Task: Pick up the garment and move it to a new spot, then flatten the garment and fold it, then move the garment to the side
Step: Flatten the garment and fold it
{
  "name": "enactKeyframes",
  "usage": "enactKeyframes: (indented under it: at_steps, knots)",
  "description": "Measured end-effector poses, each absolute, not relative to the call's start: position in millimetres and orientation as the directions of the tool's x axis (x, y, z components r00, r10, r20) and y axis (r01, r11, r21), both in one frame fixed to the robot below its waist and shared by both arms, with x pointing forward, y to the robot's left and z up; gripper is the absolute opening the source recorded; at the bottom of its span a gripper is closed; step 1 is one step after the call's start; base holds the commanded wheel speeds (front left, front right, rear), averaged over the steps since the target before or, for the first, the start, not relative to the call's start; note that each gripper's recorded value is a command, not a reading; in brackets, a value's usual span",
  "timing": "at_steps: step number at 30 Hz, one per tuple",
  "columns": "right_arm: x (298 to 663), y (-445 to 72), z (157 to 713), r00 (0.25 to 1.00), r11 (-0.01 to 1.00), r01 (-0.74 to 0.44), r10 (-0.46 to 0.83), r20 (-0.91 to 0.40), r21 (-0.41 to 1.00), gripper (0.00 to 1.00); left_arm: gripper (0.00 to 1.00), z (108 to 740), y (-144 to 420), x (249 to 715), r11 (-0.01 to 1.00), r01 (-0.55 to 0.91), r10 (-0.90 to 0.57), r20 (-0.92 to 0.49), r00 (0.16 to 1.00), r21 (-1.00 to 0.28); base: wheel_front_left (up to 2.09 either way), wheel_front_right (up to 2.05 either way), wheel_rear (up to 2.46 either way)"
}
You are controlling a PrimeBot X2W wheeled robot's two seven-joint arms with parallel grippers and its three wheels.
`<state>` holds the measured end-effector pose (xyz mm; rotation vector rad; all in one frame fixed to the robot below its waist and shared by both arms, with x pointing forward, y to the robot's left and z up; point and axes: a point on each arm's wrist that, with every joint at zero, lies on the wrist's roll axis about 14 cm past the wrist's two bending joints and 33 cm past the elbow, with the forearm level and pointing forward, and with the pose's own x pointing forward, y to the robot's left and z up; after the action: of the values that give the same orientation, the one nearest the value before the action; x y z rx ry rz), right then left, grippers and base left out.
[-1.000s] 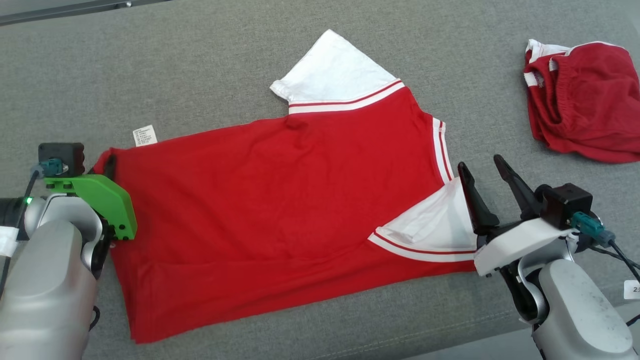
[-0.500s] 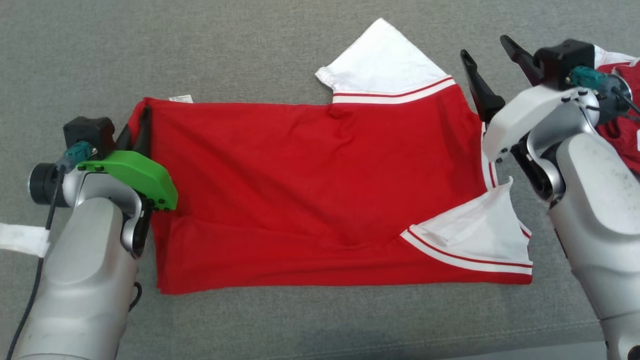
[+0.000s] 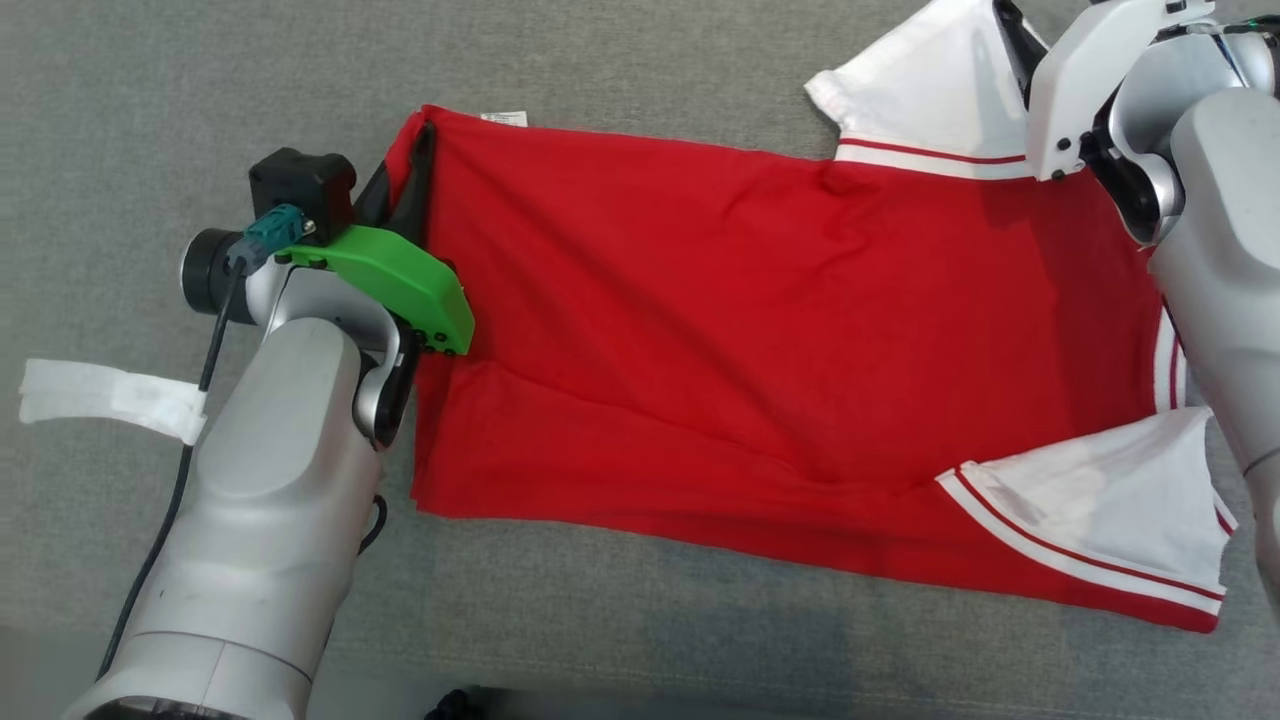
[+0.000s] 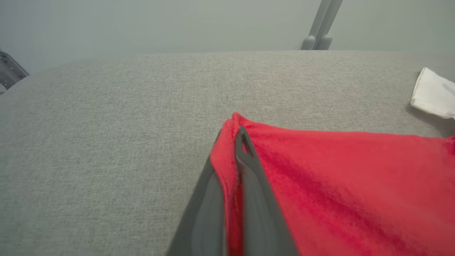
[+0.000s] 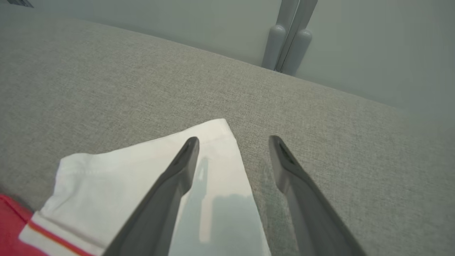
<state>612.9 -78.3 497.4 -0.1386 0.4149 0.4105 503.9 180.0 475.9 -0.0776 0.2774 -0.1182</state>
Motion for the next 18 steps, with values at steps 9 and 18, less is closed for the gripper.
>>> enactKeyframes:
  at_steps: [9,18]
  knots:
    - [627,-53,455,0.783,0.899,-0.438,0.37,-0.5,-0.021,1.0,0.0,460,196,497,0.995,0.068,-0.089,-0.307,0.948,-0.078,0.0,0.0,0.0]
    - [638,-49,440,0.774,0.902,-0.431,0.352,-0.527,-0.032,0.26,0.0,445,199,494,0.995,0.06,-0.083,-0.343,0.936,-0.077,0.0,0.0,0.0]
